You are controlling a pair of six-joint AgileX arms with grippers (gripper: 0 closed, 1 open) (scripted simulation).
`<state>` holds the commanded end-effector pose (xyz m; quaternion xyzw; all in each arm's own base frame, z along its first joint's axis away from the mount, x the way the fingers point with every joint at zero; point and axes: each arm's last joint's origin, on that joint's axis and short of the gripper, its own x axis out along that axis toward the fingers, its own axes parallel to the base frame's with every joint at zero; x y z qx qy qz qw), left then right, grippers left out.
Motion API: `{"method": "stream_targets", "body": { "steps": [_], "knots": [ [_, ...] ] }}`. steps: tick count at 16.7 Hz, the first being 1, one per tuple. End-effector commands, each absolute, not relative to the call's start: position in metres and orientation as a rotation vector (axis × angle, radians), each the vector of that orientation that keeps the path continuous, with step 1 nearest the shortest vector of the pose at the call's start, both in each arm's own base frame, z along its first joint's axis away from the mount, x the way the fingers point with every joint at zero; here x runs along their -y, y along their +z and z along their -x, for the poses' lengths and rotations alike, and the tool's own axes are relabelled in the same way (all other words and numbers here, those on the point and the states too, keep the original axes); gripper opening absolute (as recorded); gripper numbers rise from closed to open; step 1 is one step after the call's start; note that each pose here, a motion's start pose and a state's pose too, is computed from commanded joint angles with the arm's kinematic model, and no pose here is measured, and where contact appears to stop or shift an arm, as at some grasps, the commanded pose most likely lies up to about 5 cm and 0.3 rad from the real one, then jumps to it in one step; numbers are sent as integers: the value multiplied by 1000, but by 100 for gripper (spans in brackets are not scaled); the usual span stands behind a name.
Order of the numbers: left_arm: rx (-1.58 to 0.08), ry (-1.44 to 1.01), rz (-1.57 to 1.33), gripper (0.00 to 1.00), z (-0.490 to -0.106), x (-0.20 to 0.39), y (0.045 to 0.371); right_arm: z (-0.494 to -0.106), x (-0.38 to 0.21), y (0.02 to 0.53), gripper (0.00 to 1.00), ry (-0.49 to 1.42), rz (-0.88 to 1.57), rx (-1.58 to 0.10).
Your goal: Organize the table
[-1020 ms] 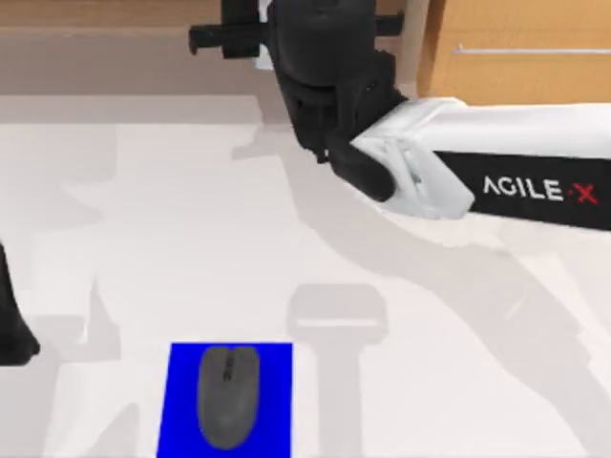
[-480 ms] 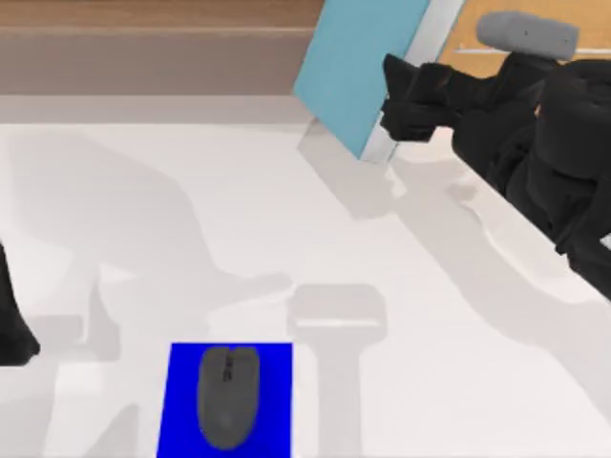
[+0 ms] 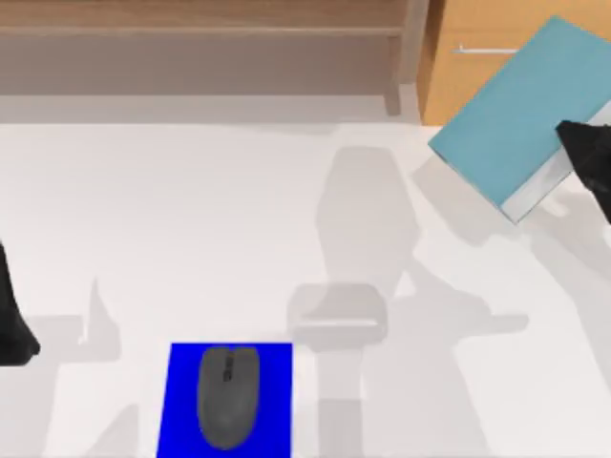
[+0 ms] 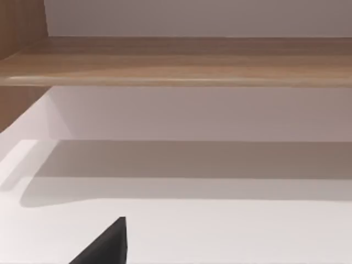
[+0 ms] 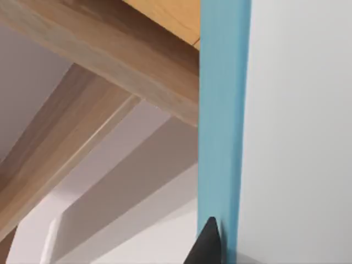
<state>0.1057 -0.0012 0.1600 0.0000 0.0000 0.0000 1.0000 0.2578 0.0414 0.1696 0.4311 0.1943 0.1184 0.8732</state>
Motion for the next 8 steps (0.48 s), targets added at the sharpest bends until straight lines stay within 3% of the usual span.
{"method": "stream_targets", "body": {
  "steps": [8],
  "knots": [
    [0, 0, 0, 100, -106, 1, 160, -291, 79, 162, 0, -82, -1351, -316]
  ]
}}
